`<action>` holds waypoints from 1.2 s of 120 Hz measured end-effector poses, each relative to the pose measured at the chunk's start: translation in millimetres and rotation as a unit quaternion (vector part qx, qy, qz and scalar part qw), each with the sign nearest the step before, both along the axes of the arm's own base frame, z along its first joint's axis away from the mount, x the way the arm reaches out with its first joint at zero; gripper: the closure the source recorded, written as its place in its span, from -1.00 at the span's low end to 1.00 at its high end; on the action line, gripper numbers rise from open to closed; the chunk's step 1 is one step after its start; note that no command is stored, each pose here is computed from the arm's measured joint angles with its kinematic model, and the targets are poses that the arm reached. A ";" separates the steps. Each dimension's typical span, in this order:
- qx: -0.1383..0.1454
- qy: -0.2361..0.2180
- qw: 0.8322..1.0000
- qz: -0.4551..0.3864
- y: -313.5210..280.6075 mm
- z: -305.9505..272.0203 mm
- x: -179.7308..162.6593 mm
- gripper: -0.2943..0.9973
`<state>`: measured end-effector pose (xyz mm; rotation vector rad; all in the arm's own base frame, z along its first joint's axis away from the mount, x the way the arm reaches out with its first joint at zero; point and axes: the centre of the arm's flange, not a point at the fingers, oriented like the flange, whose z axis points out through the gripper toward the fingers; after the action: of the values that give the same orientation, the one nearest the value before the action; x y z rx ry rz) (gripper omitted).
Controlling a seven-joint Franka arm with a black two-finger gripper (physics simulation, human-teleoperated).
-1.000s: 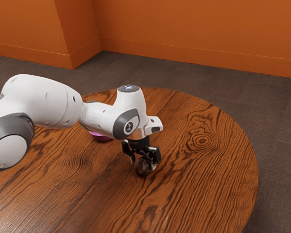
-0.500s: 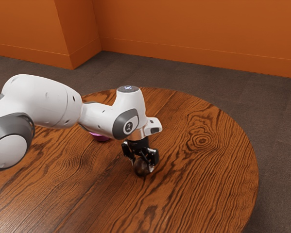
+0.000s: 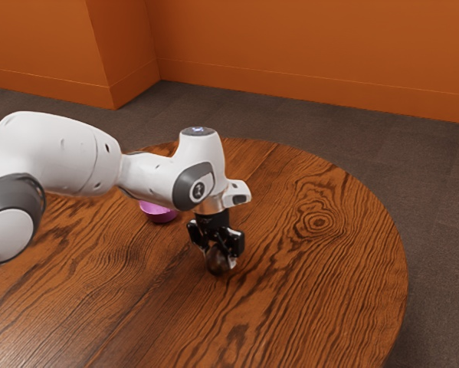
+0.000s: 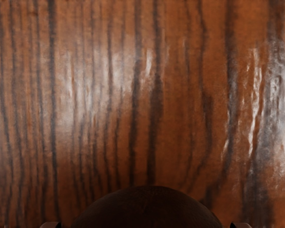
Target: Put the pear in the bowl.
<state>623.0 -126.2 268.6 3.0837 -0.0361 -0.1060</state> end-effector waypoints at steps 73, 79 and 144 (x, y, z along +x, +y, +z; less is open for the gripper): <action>0.039 0.010 0.997 0.060 204.0 92.0 76.9 0.00; 0.040 0.009 0.997 0.058 212.2 90.2 85.2 -0.01; 0.047 0.006 0.999 0.024 244.9 46.3 122.6 -0.03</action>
<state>745.6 118.7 314.9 3.1742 0.0460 -0.1285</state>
